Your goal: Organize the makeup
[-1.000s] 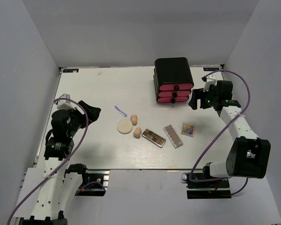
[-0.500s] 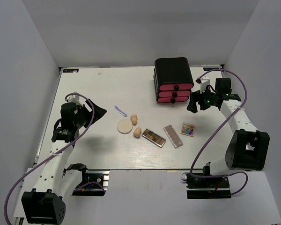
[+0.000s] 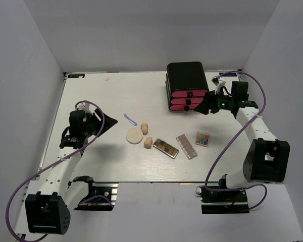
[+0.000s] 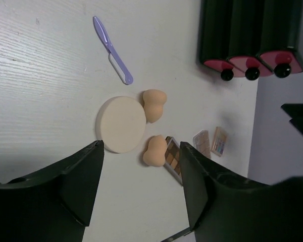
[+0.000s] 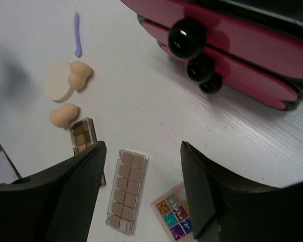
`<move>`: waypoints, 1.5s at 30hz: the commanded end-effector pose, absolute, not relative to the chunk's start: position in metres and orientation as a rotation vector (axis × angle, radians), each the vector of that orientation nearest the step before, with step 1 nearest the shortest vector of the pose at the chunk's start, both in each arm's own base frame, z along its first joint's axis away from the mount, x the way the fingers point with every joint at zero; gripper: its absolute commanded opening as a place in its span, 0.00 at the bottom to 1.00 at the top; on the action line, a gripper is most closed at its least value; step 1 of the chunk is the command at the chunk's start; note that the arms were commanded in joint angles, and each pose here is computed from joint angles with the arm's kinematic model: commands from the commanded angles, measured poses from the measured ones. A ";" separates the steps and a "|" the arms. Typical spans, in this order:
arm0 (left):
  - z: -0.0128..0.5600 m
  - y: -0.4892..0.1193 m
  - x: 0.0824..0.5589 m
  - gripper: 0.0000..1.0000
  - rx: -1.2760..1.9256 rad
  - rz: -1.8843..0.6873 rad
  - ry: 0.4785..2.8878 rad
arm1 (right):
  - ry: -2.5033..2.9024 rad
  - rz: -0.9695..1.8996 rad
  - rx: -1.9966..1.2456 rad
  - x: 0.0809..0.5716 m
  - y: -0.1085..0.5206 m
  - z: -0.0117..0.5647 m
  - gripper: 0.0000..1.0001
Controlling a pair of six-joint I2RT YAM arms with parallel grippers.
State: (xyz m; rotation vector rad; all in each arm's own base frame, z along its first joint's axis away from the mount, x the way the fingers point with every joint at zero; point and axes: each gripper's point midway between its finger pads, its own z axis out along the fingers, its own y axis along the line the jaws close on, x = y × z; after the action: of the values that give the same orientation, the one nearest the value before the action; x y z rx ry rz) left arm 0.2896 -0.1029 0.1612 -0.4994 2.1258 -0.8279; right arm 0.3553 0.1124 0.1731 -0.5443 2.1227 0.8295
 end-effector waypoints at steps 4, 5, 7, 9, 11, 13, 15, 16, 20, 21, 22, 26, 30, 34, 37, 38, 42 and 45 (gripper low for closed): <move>0.164 -0.106 0.289 0.77 -0.488 -0.852 2.107 | 2.052 1.077 -0.413 0.374 0.156 0.198 0.75; 0.165 -0.106 0.289 0.77 -0.487 -0.852 2.106 | 2.054 1.083 -0.395 0.378 0.157 0.199 0.76; 0.163 -0.105 0.289 0.78 -0.494 -0.848 2.109 | 2.079 1.104 -0.341 0.383 0.162 0.198 0.76; 0.161 -0.106 0.289 0.78 -0.502 -0.851 2.111 | 2.101 1.100 -0.318 0.391 0.168 0.195 0.76; 0.161 -0.105 0.288 0.78 -0.505 -0.849 2.109 | 2.107 1.075 -0.277 0.400 0.170 0.194 0.76; 0.160 -0.104 0.288 0.78 -0.513 -0.839 2.111 | 2.100 1.020 -0.232 0.411 0.166 0.195 0.76; 0.160 -0.103 0.288 0.78 -0.512 -0.836 2.111 | 2.102 0.991 -0.200 0.417 0.165 0.193 0.75; 0.159 -0.103 0.288 0.78 -0.516 -0.834 2.111 | 2.101 0.964 -0.173 0.422 0.162 0.193 0.75; 0.158 -0.103 0.289 0.78 -0.521 -0.833 2.112 | 2.116 0.919 -0.091 0.430 0.157 0.188 0.73; 0.158 -0.103 0.290 0.78 -0.522 -0.832 2.112 | 2.120 0.905 -0.078 0.432 0.155 0.186 0.72; 0.157 -0.103 0.290 0.78 -0.522 -0.833 2.114 | 2.128 0.900 -0.068 0.433 0.155 0.183 0.72; 0.156 -0.103 0.292 0.78 -0.523 -0.833 2.115 | 2.087 0.887 -0.052 0.444 0.154 0.185 0.69; 0.157 -0.103 0.295 0.78 -0.522 -0.835 2.109 | 2.075 0.879 -0.042 0.454 0.154 0.185 0.66; 0.156 -0.103 0.294 0.78 -0.526 -0.836 2.112 | 2.080 0.863 -0.014 0.460 0.152 0.181 0.62; 0.155 -0.103 0.293 0.78 -0.533 -0.835 2.111 | 2.081 0.869 -0.009 0.461 0.154 0.179 0.58; 0.156 -0.103 0.294 0.78 -0.531 -0.835 2.105 | 2.081 0.870 -0.009 0.461 0.154 0.176 0.56; 0.155 -0.105 0.294 0.78 -0.542 -0.856 2.103 | 2.071 0.877 -0.020 0.463 0.157 0.178 0.43; 0.152 -0.109 0.294 0.78 -0.550 -0.880 2.108 | 2.068 0.872 -0.039 0.461 0.157 0.178 0.31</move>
State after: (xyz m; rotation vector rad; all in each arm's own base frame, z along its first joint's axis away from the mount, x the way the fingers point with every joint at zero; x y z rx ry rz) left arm 0.2924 -0.1045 0.1495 -0.5540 2.1258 -0.8508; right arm 0.4449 0.1570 0.1558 -0.0001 2.1545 0.8947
